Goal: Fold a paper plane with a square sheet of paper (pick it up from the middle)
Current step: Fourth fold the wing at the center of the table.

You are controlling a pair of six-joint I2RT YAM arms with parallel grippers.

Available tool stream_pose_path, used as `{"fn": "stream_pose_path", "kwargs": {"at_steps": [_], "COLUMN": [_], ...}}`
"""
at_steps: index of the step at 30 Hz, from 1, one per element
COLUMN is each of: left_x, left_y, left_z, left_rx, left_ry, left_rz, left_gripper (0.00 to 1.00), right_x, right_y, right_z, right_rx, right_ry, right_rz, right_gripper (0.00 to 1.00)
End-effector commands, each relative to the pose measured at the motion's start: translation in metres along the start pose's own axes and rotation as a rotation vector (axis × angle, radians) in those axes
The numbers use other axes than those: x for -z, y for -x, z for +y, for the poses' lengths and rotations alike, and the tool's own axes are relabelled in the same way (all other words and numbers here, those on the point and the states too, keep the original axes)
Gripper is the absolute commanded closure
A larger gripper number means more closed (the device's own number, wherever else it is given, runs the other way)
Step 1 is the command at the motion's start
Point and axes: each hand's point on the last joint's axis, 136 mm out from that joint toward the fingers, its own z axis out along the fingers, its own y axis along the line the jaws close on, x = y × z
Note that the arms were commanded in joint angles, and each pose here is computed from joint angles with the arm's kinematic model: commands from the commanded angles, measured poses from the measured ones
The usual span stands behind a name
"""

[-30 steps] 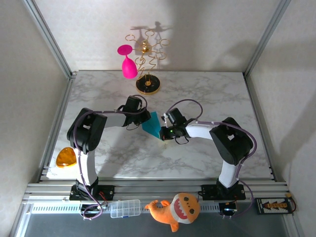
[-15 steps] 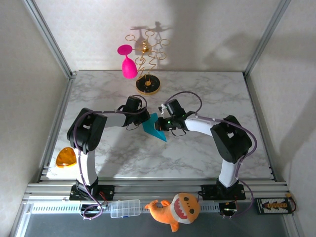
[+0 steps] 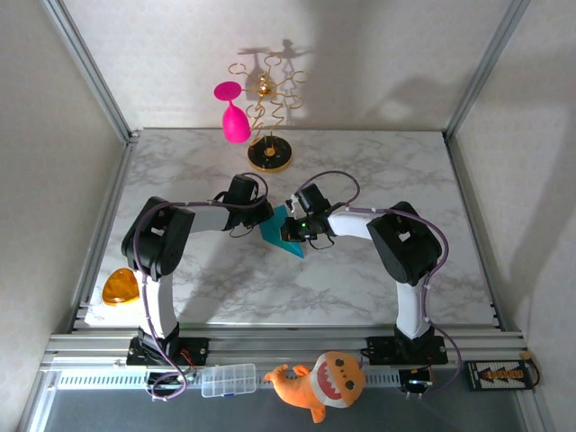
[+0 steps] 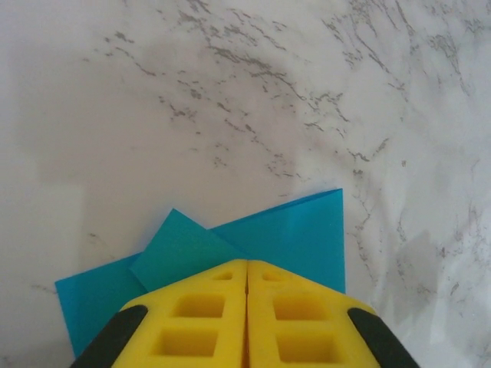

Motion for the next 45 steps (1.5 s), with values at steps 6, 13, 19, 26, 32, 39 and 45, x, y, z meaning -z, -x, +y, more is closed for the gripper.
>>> {"fn": "stream_pose_path", "kwargs": {"at_steps": [6, 13, 19, 26, 32, 39, 45], "left_x": [0.021, 0.005, 0.001, -0.003, -0.003, 0.001, 0.032], "left_y": [-0.023, -0.04, -0.041, -0.046, -0.045, -0.036, -0.006], "left_z": [-0.037, -0.001, 0.034, 0.052, 0.049, 0.017, -0.043], "left_rx": [-0.049, -0.012, -0.001, -0.013, -0.021, -0.025, 0.002], "left_ry": [-0.114, -0.002, 0.16, 0.225, 0.218, 0.108, -0.081], "left_rz": [0.038, 0.067, 0.045, 0.059, 0.061, 0.059, -0.024], "left_gripper": [0.88, 0.91, 0.97, 1.0, 1.0, 0.97, 0.84], "right_x": [-0.013, -0.012, -0.002, 0.021, 0.046, 0.069, 0.089], "right_y": [-0.023, -0.024, -0.028, -0.062, -0.093, -0.074, -0.016], "right_z": [-0.022, -0.019, -0.013, -0.025, -0.038, -0.021, 0.006], "right_rx": [-0.057, -0.059, -0.053, -0.107, -0.144, -0.078, -0.008], "right_ry": [-0.047, -0.027, 0.016, 0.029, -0.022, 0.015, 0.081], "right_rz": [0.062, 0.061, 0.046, 0.06, 0.055, -0.05, -0.263], "right_gripper": [1.0, 1.0, 0.99, 0.98, 0.98, 0.97, 0.71]}}
